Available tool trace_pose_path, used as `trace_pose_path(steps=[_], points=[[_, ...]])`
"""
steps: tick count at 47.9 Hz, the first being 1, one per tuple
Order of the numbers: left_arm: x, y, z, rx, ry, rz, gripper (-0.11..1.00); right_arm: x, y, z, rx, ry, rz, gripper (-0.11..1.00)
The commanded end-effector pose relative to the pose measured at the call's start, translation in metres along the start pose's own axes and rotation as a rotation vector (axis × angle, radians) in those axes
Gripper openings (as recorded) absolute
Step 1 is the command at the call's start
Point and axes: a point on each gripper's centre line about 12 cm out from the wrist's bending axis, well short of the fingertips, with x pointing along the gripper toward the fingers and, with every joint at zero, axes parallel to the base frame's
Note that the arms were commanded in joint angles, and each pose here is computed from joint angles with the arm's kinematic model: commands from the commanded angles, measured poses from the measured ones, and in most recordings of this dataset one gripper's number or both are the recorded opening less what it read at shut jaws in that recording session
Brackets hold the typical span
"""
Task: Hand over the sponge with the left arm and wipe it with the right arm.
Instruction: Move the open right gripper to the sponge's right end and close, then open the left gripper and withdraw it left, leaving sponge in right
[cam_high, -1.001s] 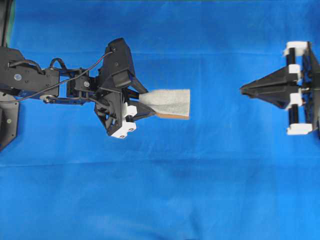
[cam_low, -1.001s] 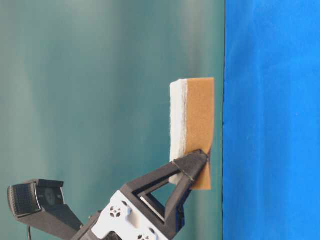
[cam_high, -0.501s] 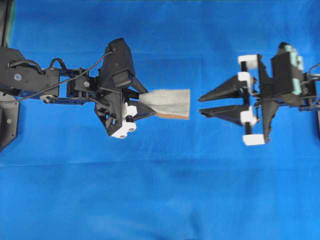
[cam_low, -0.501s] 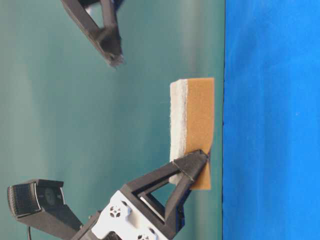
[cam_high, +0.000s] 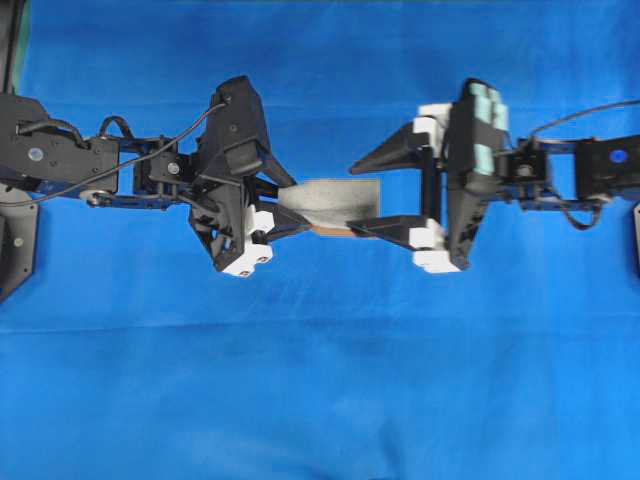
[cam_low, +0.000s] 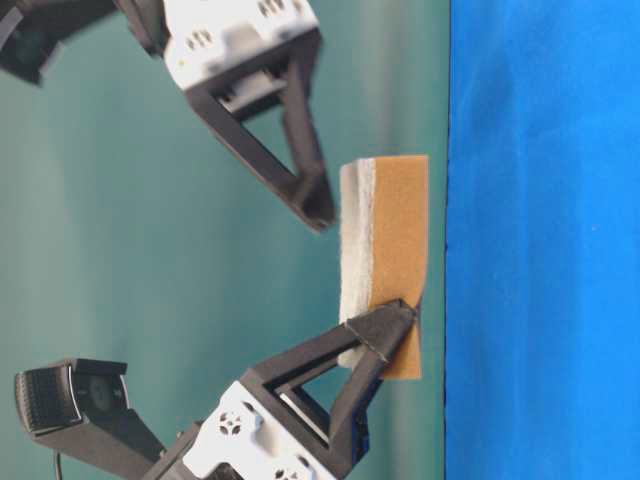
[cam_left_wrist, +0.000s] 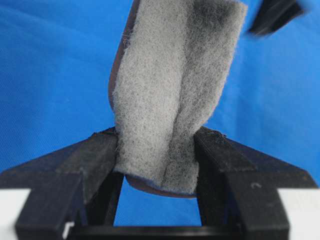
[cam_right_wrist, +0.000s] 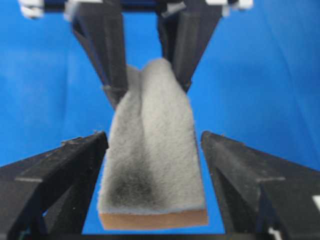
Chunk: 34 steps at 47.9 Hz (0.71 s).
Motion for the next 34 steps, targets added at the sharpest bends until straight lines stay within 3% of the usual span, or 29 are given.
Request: trace_pose_path(steps=[1, 16, 34], points=[[-0.003, -0.004, 0.008, 0.003, -0.026, -0.010, 0.35, 0.004, 0.002, 0.012, -0.003, -0.018, 0.004, 0.74], [-0.003, -0.001, 0.009, 0.003, -0.027, -0.005, 0.32, 0.023, -0.002, -0.007, 0.001, 0.084, -0.008, 0.74], [-0.003, -0.001, 0.007, 0.015, -0.021, -0.005, 0.30, 0.024, -0.005, -0.007, -0.032, 0.085, -0.012, 0.70]])
